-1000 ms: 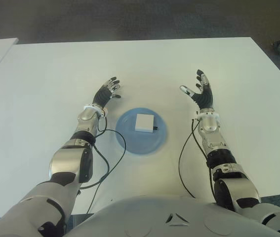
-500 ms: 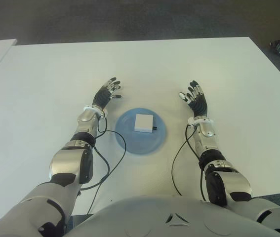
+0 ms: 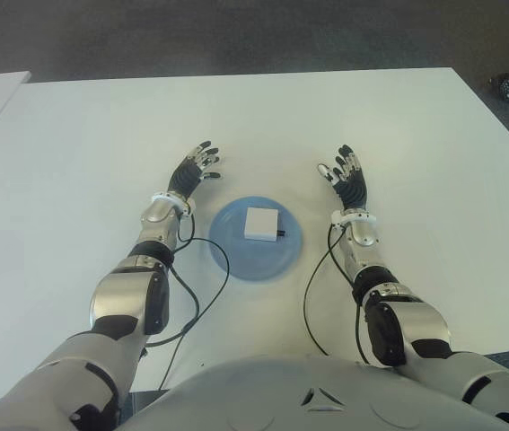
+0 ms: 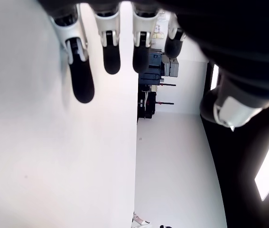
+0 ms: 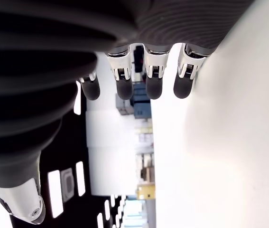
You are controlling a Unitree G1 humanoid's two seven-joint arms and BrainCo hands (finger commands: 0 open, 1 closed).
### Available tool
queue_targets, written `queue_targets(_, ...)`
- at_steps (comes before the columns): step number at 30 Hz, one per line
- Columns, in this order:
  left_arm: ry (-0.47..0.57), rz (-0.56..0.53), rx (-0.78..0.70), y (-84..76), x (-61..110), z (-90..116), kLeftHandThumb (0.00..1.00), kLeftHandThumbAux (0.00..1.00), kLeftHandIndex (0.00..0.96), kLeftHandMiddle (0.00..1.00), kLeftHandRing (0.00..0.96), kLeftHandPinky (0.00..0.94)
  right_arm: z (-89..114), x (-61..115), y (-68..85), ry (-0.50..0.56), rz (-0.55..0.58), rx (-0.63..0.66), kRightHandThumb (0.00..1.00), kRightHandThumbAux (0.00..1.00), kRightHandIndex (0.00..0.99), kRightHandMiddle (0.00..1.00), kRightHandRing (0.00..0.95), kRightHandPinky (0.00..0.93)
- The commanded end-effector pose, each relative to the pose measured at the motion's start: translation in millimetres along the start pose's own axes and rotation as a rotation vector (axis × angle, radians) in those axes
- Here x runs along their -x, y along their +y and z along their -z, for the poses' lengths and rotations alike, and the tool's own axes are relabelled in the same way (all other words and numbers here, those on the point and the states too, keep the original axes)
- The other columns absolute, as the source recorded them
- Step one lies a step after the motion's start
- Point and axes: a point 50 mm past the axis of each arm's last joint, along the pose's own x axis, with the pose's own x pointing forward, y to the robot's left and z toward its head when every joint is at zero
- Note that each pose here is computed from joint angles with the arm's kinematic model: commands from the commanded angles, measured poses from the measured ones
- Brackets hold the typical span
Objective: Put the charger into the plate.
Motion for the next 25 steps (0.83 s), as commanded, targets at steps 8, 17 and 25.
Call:
queue_targets(8, 0.080, 0.004, 0.016, -5.5, 7.2, 20.0, 0.000, 0.484, 0.035, 0.128, 0.134, 0.152, 40.2, 25.8, -3.3, 0.207, -0.030, 0.057, 0.160, 0.662, 0.020, 0.047, 0.049, 0.067)
queue_targets(17, 0.078, 0.006, 0.011, -8.7, 6.3, 20.4, 0.000, 0.482, 0.040, 0.133, 0.142, 0.166, 40.5, 26.2, -5.0, 0.206, -0.034, 0.078, 0.171, 0.642, 0.025, 0.046, 0.043, 0.073)
queue_targets(25, 0.075, 0.008, 0.001, -9.9, 6.2, 20.5, 0.000, 0.477, 0.039, 0.137, 0.147, 0.166, 41.1, 26.6, -4.5, 0.209, -0.052, 0.099, 0.187, 0.612, 0.030, 0.047, 0.043, 0.074)
